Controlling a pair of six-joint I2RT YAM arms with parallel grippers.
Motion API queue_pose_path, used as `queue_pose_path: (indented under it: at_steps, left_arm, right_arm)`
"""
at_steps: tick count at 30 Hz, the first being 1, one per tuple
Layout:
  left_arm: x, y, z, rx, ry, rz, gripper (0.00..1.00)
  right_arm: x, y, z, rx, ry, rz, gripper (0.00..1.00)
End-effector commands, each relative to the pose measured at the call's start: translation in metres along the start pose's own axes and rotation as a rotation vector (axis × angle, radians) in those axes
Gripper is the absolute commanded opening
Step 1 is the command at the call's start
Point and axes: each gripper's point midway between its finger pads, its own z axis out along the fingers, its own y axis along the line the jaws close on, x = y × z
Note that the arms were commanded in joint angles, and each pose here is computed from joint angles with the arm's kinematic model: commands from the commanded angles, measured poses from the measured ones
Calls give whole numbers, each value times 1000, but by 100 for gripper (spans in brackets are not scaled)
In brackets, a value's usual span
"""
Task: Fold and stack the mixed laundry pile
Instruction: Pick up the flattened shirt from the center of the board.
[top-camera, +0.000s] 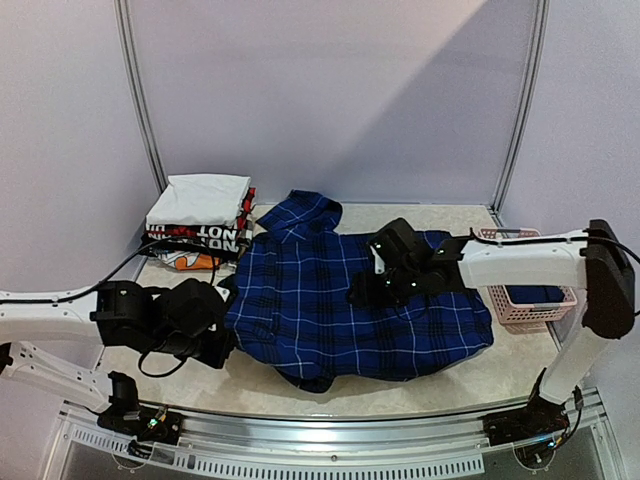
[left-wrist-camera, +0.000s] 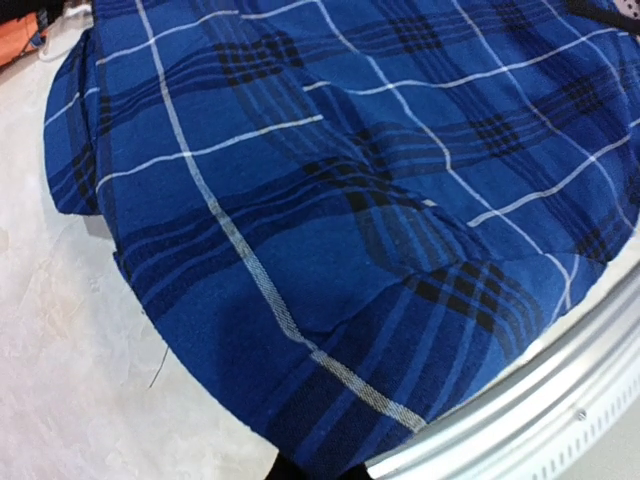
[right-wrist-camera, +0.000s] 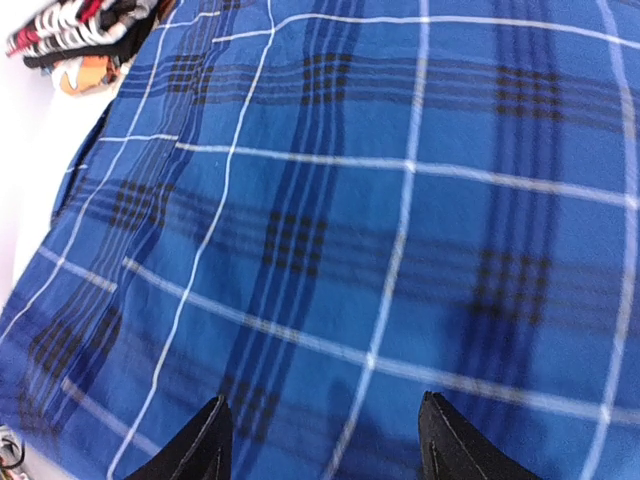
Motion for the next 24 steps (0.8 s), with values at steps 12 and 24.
queue_pose_path:
  at_steps: [12, 24]
  left_arm:
    - [-50, -31, -50, 192, 4, -56, 0]
    - [-133, -14, -11, 251, -93, -242, 0]
  right_arm:
    - [-6, -18, 99, 65, 141, -47, 63]
    - [-26, -38, 88, 158, 99, -56, 63]
